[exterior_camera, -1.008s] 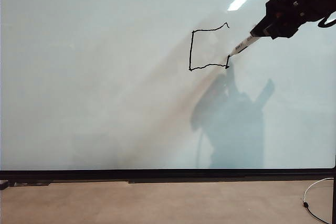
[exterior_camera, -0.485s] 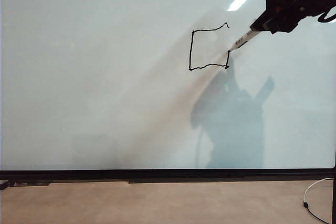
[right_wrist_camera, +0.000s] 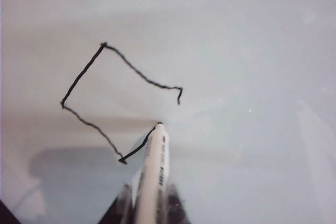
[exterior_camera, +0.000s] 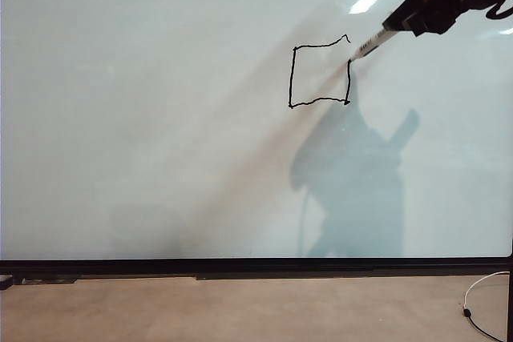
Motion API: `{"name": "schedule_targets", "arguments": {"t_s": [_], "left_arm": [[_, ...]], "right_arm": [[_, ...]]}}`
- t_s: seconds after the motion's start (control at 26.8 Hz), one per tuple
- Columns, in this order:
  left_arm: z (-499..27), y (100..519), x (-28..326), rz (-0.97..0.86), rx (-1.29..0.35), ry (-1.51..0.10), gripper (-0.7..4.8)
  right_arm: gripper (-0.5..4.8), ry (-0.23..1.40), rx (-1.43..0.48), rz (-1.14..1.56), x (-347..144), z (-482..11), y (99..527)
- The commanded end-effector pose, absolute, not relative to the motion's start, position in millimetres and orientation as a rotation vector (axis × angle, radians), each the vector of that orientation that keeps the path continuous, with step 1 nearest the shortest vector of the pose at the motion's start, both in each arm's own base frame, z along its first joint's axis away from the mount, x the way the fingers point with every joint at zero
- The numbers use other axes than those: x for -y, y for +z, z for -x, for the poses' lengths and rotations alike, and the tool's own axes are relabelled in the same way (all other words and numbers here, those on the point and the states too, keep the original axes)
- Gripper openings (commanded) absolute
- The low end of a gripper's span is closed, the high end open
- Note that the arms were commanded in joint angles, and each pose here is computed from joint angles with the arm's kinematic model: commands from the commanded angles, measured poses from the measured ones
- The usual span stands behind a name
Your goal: Pick up the pen on the shelf to the right of the whiteboard and draw a rectangle.
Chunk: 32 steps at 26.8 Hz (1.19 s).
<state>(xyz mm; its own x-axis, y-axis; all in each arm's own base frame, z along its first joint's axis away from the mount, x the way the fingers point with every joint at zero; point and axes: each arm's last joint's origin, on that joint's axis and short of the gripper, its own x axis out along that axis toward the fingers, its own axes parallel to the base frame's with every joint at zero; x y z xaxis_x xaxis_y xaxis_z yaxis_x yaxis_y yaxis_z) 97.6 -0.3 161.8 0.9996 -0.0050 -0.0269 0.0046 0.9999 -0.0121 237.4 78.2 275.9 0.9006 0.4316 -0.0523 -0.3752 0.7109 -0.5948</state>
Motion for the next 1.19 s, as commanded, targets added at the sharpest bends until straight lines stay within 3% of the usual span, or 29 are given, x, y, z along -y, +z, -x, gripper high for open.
{"name": "schedule_targets", "arguments": {"t_s": [0.04,1.19], "left_arm": [[-97.5,163.5,0.3,0.008,-0.018,-0.005,-0.05],[-97.5,163.4,0.3,0.008,-0.018,-0.005,-0.04]], "right_arm": [[-0.06,0.417,0.144,0.637,-77.6,-237.2,284.9],[-0.06,0.420,0.145,0.642,-80.1,-227.4,289.1]]}}
